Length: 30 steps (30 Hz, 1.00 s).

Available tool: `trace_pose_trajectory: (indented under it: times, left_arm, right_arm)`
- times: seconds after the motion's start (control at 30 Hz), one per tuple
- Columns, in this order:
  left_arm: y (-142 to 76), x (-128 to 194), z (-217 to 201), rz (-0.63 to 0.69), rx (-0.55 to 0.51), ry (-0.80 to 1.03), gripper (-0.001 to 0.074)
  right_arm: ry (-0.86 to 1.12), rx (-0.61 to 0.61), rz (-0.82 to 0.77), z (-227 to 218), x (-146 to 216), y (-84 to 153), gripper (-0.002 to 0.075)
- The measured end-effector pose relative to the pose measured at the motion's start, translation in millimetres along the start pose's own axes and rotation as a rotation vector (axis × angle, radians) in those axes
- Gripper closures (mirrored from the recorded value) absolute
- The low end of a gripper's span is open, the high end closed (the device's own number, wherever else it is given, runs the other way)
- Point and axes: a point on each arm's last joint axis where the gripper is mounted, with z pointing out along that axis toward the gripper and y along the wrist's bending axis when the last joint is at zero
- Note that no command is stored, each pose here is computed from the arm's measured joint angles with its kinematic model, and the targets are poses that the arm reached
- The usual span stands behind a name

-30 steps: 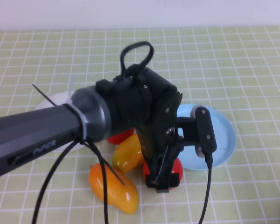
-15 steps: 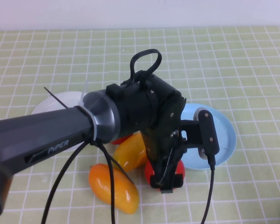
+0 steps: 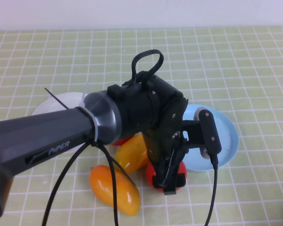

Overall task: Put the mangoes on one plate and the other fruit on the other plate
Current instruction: Put one type of fruit in the left plate

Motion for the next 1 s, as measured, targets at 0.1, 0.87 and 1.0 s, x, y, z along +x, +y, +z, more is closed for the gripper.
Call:
trace_pose_trajectory:
  times: [0.1,0.87,1.0]
  left_arm:
    - [-0.3,0.3,0.0,-0.004,0.003,0.004,0.0158]
    - [95.8,95.9,-98.3,-0.744,-0.419,0.146,0.0158]
    - [121.9,145.0,-90.2,-0.958,-0.390,0.170,0.0158]
  right_arm:
    - [0.000,0.000,0.000,0.0,0.0,0.0,0.0743]
    - [0.000,0.000,0.000,0.0,0.0,0.0,0.0743]
    - [0.000,0.000,0.000,0.0,0.0,0.0,0.0743]
